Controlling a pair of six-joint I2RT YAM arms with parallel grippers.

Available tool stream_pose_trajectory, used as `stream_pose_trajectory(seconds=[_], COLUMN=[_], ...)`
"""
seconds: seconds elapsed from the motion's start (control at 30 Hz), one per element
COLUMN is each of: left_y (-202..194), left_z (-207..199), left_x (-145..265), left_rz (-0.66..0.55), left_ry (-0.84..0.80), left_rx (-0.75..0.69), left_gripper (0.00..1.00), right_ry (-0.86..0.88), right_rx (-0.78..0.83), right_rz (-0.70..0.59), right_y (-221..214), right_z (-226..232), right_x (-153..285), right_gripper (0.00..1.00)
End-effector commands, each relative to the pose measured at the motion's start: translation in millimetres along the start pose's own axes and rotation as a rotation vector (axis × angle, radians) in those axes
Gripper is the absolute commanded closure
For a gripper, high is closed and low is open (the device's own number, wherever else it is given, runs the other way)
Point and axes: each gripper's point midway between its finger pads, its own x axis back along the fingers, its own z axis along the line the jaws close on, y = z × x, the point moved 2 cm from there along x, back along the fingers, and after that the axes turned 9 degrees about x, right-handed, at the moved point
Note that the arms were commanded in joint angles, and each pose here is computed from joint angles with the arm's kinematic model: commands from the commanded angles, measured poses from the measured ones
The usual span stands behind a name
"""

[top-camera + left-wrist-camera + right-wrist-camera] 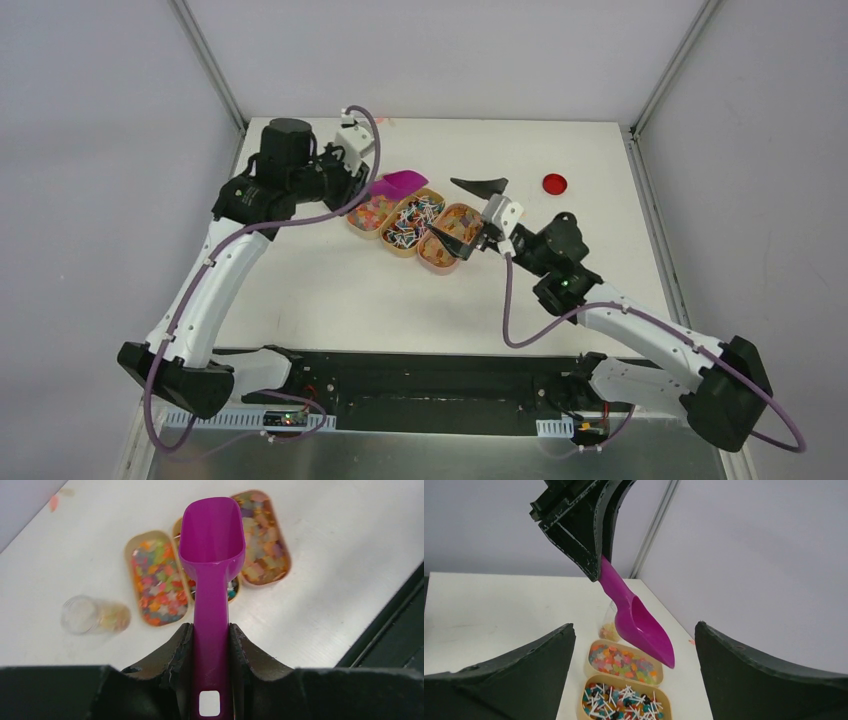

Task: Pack the candies
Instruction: Scoop the fake candies from the storage box.

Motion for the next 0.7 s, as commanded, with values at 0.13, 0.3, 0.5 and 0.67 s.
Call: stream_pose_trajectory(seconds=[0.13,0.3,0.5,0.67], left_y=[20,20,8,5], left_z=[-75,-102,-122,-132], left_x=[-22,-29,-34,-34], left_rz=[-0.098,-0.084,-0.041,-0.033], left_ry=[-0.219,-0.293,-0.351,-0.388], left_rx=[-0.080,-0.027,0.025,0.036], left_gripper=[1.00,1.00,1.00,1.00], right_ry=[0.159,0.201,0.228,0.232], right_rx=[0.155,0.214,0.301,0.333], right_rz=[0.132,0.173,0.243,0.228], right_y=[-12,-20,-28,-28], right_z=[19,24,26,31], right_x=[24,21,15,4], right_gripper=[0.37,0.43,0.44,0.51])
